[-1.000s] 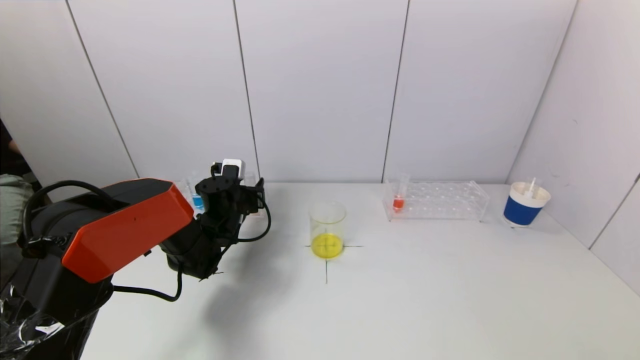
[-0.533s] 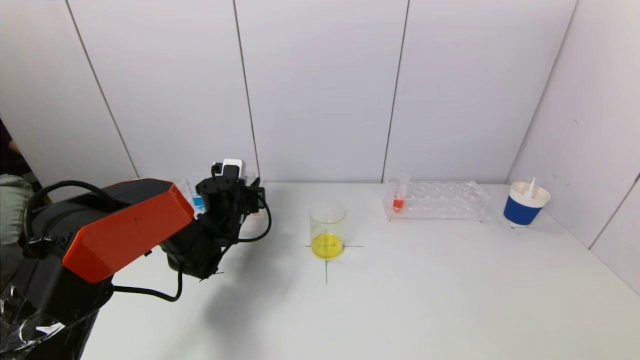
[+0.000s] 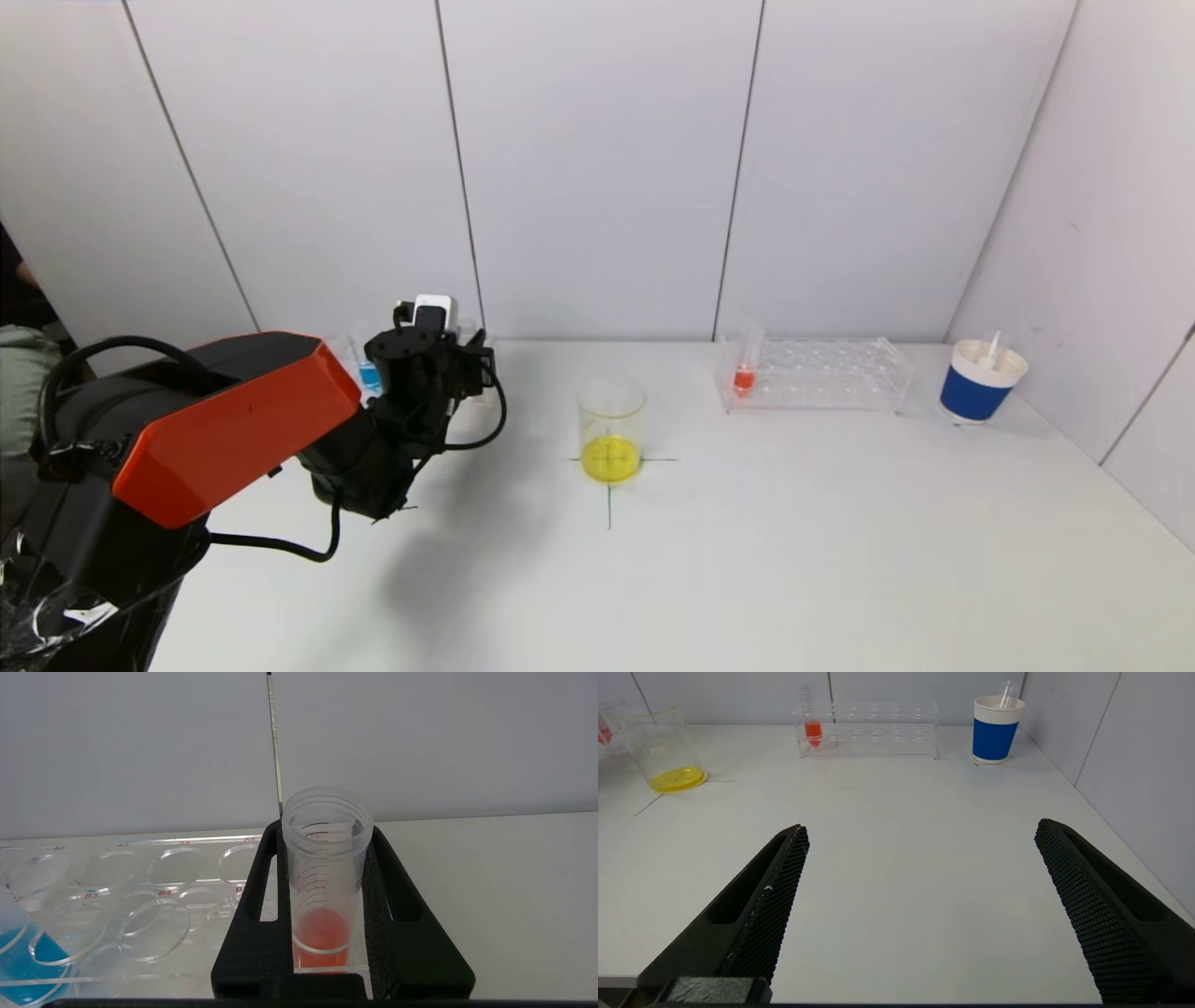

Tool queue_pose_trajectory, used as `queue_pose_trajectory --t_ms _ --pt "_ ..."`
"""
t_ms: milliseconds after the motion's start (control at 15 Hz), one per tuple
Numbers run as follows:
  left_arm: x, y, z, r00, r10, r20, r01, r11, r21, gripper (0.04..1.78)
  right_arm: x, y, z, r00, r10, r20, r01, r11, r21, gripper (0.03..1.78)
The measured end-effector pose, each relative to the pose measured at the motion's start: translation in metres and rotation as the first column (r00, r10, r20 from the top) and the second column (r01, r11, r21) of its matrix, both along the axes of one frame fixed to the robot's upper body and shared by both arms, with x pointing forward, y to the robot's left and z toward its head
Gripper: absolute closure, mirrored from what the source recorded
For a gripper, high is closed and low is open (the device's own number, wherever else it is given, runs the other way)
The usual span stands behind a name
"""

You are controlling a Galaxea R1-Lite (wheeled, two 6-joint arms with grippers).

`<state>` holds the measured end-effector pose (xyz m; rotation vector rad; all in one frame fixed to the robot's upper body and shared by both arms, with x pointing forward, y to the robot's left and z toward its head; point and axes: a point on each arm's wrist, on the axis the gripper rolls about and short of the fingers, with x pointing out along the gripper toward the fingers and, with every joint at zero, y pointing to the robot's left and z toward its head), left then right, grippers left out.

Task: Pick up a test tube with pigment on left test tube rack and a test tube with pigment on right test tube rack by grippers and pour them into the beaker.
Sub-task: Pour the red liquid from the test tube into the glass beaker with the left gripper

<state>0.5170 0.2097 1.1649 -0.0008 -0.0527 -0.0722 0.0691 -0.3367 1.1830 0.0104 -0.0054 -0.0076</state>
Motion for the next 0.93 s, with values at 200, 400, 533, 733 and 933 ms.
queue_pose_trajectory --t_ms 200,400,533,733,933 --pt "-0.001 0.0 0.01 1.0 0.0 0.005 0.0 1.0 -0.001 1.38 0.0 0.0 0.0 1.0 0.0 0.0 0.0 1.0 0.0 0.05" --pt "-0.004 0.001 0.029 1.0 0.0 0.011 0.001 1.0 -0.001 1.38 0.0 0.0 0.0 1.0 0.0 0.0 0.0 1.0 0.0 0.05" --pt "-0.005 0.001 0.047 1.0 -0.001 0.015 0.001 1.0 -0.001 1.38 0.0 0.0 0.0 1.0 0.0 0.0 0.0 1.0 0.0 0.05" --pt "-0.008 0.001 0.077 1.0 -0.005 0.022 0.005 1.0 -0.003 1.38 0.0 0.0 0.0 1.0 0.0 0.0 0.0 1.0 0.0 0.05" --pt "-0.011 0.0 0.11 0.999 -0.015 0.03 0.015 1.0 -0.004 1.38 0.0 0.0 0.0 1.0 0.0 0.0 0.0 1.0 0.0 0.05"
